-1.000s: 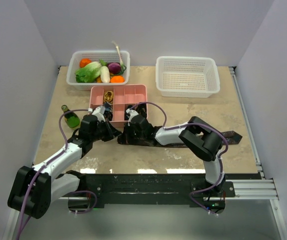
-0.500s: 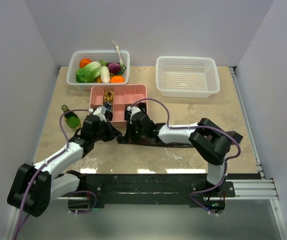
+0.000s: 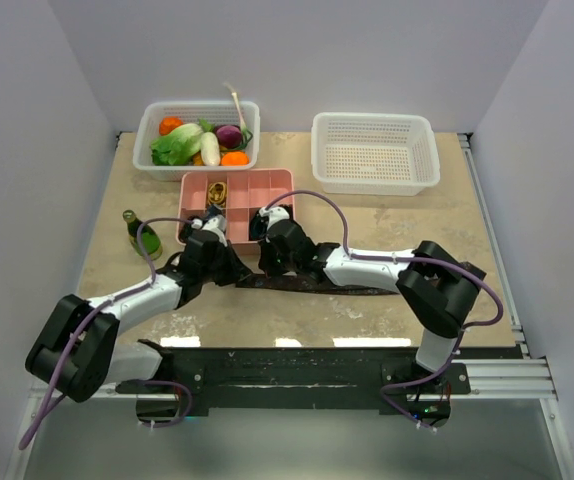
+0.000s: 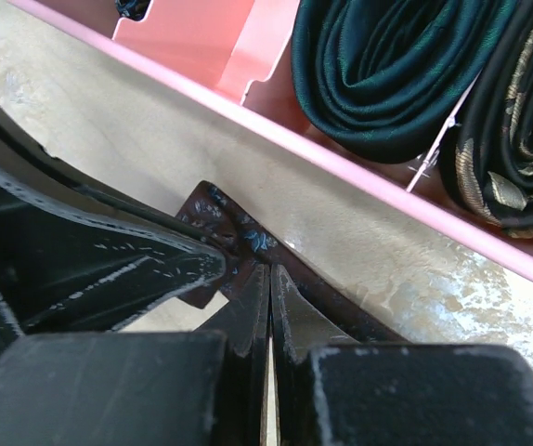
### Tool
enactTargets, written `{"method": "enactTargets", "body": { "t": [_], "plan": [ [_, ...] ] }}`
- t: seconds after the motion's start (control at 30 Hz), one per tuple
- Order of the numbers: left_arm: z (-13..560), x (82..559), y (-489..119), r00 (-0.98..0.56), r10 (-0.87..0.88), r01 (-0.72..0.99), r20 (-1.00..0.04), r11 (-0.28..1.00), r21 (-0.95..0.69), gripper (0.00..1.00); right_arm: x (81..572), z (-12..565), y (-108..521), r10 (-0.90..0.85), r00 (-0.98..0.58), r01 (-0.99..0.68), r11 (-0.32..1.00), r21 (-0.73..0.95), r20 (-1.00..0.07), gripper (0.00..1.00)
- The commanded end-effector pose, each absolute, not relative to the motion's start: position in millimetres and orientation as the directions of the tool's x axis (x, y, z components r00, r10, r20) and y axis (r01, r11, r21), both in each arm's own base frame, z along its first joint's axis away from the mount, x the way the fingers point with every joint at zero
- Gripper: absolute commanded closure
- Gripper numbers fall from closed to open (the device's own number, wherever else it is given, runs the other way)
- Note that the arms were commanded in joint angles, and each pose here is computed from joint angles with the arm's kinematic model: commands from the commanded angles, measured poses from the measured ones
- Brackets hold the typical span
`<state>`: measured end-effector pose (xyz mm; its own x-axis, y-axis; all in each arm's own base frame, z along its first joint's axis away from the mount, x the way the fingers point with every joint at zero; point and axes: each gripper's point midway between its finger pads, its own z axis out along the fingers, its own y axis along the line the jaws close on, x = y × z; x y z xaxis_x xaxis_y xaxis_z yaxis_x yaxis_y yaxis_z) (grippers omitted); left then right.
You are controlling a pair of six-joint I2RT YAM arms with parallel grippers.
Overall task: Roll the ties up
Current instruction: Roll the tie at the center of the board.
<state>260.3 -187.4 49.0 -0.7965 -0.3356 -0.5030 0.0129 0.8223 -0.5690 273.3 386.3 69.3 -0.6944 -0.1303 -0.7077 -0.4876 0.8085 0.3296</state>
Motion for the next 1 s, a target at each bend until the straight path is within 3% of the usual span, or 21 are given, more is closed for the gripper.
{"method": "enactTargets", "body": {
  "t": [0.0,0.03,0.13,0.17,0.27,0.33,0.43,0.53,0.57,0.7,0.97],
  "plan": [
    [57,275,-195,-0.762,-0.374,0.015,-0.529,0.806,-0.592,1.00,278,81,380,-0.130,-0.664,-0.496,0.814,0.303,-0.736,1.00],
    [53,274,-195,-0.765,-0.376,0.006,-0.522,0.807,-0.591,1.00,278,81,380,-0.131,-0.663,-0.498,0.812,0.304,-0.737,1.00],
    [54,274,-198,-0.760,-0.379,0.026,-0.528,0.794,-0.607,0.79,277,83,384,-0.132,-0.664,-0.506,0.804,0.312,-0.736,1.00],
    [54,273,-200,-0.762,-0.380,0.030,-0.524,0.788,-0.615,0.66,277,83,383,-0.132,-0.664,-0.505,0.804,0.313,-0.736,1.00],
    [57,272,-204,-0.762,-0.383,0.051,-0.522,0.768,-0.638,0.50,276,85,384,-0.132,-0.664,-0.509,0.801,0.315,-0.736,1.00],
    [58,271,-207,-0.760,-0.392,0.060,-0.518,0.752,-0.656,0.50,276,84,383,-0.132,-0.665,-0.507,0.802,0.315,-0.736,1.00],
    [61,269,-211,-0.760,-0.403,0.072,-0.509,0.726,-0.684,0.52,275,87,383,-0.129,-0.665,-0.509,0.799,0.320,-0.736,1.00],
    [59,268,-210,-0.760,-0.414,0.058,-0.501,0.725,-0.687,0.67,273,91,386,-0.129,-0.661,-0.524,0.785,0.331,-0.739,1.00],
    [59,268,-209,-0.758,-0.415,0.057,-0.503,0.726,-0.686,0.78,273,93,387,-0.125,-0.658,-0.529,0.779,0.337,-0.743,1.00],
    [57,267,-209,-0.758,-0.421,0.050,-0.499,0.725,-0.687,1.00,269,87,397,-0.140,-0.668,-0.552,0.751,0.361,-0.731,1.00],
    [49,266,-206,-0.765,-0.421,0.025,-0.488,0.737,-0.675,1.00,263,67,409,-0.145,-0.698,-0.561,0.718,0.411,-0.701,1.00]
  ]
}}
